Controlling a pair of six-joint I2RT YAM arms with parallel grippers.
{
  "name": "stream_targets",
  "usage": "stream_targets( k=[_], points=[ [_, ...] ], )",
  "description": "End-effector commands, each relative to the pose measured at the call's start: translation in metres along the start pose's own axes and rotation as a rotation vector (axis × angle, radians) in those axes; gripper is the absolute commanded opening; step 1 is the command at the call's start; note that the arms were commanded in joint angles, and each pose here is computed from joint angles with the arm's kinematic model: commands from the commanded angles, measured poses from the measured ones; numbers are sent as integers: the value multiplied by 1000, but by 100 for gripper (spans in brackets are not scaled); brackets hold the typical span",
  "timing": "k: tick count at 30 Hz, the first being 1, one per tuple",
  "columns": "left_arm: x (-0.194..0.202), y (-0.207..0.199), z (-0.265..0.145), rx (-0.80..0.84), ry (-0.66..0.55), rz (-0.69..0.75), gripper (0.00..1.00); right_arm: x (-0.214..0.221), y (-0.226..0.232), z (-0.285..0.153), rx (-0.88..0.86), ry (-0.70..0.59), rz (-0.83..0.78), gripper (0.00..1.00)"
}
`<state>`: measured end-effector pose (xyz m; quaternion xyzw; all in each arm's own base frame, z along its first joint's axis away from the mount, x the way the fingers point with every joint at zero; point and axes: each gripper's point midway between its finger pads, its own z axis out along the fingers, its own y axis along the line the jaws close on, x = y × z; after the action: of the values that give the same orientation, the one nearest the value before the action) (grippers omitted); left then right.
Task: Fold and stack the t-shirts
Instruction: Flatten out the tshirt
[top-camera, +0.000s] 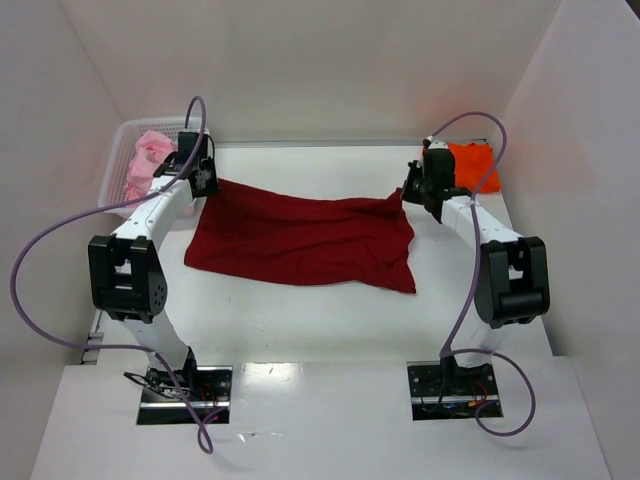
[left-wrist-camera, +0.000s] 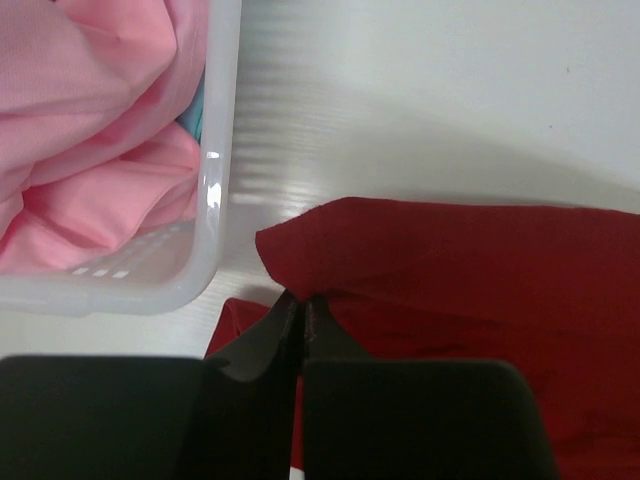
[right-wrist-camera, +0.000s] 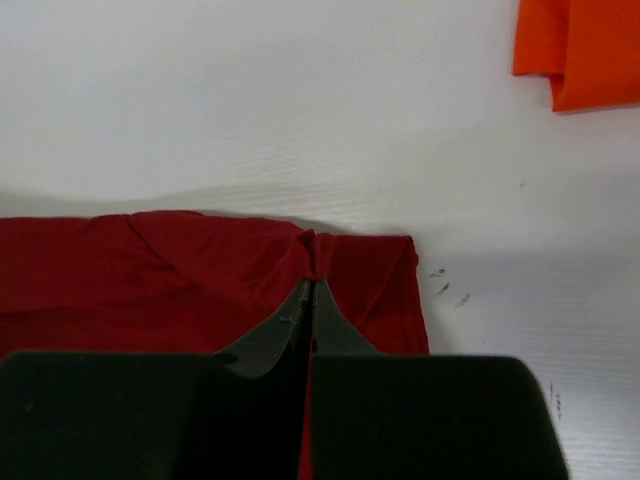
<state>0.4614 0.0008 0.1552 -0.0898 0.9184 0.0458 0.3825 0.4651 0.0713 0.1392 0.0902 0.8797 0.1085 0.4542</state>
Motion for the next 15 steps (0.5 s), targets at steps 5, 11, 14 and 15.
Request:
stream_targets(
  k=[5,11,14,15],
  points=[
    [-27,-9,14,16,-58,-39,0,-33,52,2,-283,-55,-77,1],
    [-25,-12,23,22,-43,-36,0,1,68,12,-311,26,-94,1],
    [-27,-14,25,32,-43,-36,0,34,66,30,-296,135,-128,1],
    [-27,-14,25,32,-43,-36,0,34,65,33,-293,146,-137,2]
  ],
)
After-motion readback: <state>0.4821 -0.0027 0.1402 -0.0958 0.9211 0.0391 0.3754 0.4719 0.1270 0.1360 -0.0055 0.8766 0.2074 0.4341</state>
